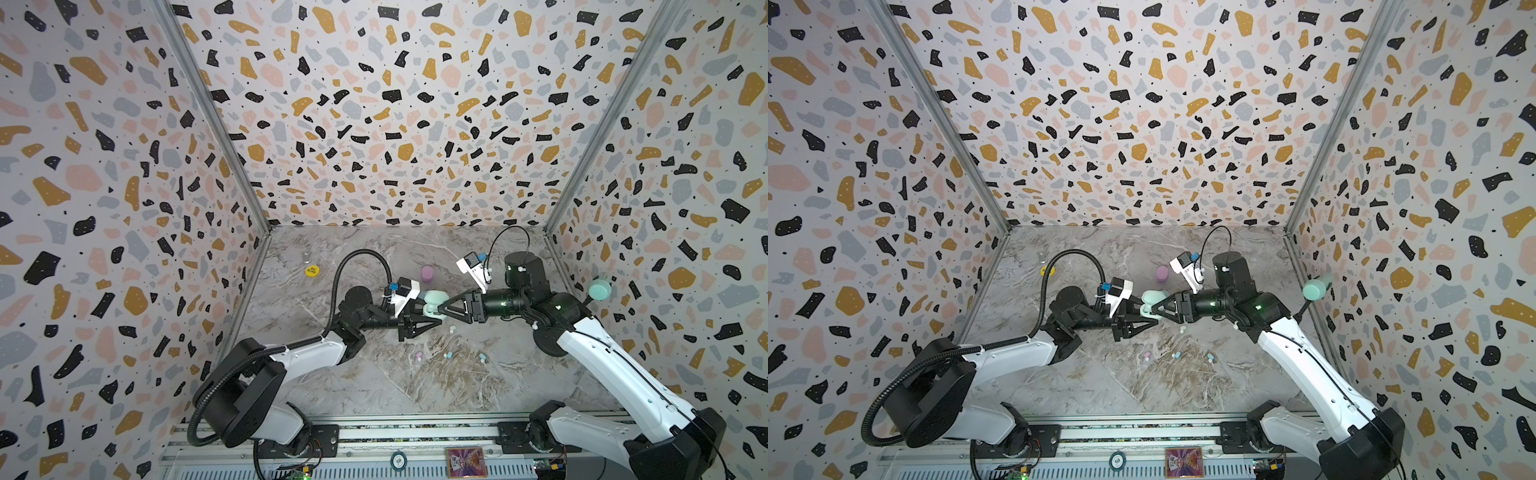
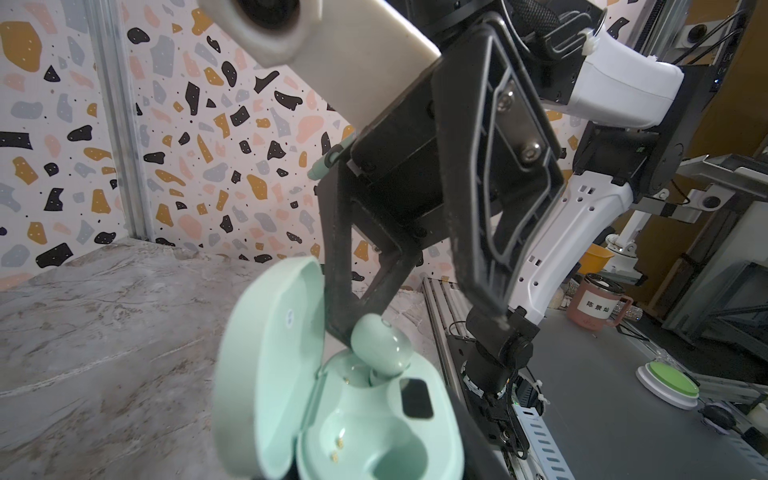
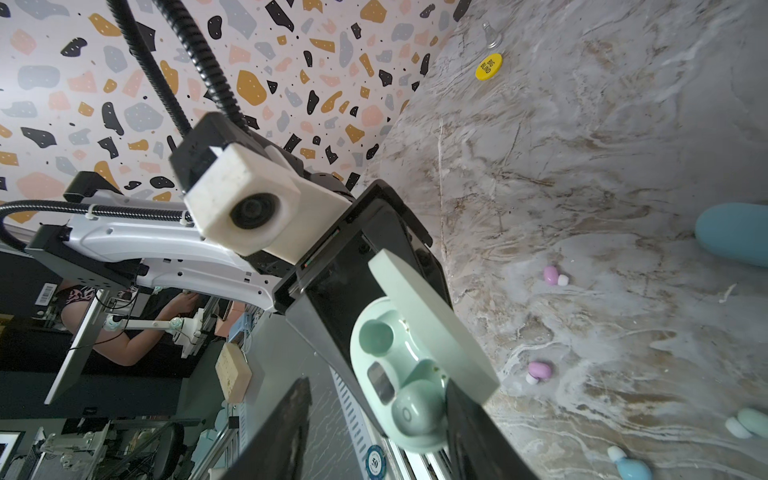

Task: Insert the wireless bluetooth earbuds into the charging case
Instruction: 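Press the earbud into the case slot with the right gripper and release, then withdraw the right gripper from the case back toward the earbuds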

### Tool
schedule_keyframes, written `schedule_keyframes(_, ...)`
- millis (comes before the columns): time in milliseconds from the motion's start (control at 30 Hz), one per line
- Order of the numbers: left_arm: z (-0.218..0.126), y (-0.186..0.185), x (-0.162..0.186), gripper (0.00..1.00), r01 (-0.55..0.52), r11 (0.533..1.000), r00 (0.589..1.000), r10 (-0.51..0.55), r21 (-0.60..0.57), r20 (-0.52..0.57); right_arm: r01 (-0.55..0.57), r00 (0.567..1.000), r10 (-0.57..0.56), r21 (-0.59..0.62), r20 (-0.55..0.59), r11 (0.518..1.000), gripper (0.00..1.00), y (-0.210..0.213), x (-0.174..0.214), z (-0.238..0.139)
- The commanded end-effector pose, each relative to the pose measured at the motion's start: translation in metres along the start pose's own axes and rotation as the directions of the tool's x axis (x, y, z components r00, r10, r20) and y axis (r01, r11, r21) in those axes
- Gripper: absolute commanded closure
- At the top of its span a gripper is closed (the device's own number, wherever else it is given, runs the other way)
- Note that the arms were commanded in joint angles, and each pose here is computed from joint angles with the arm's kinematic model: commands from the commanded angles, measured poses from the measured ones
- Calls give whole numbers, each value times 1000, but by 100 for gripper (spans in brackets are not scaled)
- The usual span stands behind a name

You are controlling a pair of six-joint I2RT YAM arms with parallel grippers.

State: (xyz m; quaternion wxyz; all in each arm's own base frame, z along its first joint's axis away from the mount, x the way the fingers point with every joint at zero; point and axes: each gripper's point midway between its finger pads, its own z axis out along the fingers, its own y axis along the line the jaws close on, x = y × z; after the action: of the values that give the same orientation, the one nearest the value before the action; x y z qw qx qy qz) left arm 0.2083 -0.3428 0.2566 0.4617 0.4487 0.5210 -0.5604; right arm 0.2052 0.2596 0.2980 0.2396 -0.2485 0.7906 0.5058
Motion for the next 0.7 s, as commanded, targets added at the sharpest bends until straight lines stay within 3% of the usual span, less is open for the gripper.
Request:
schedule_keyframes(0, -1, -16, -23, 100, -101, 994, 994, 99, 45, 56, 24, 1000, -24, 38, 13, 999, 42, 0, -7, -3)
schedule_keyframes(267, -1, -11, -19, 100, -91, 996, 995, 90, 22, 41, 32, 999, -33, 41, 3, 999, 38, 6, -7, -6)
schedule_keyframes(467, -6, 10, -2, 100, -60, 994, 998, 60, -95, -8, 6, 999, -2, 77, -51, 997, 36, 7, 14, -13)
schedule_keyframes(667, -23, 22, -7, 100, -9, 982, 999, 18, -189, 45, -49, 995, 61, 146, -80, 988, 32, -2, 39, -23)
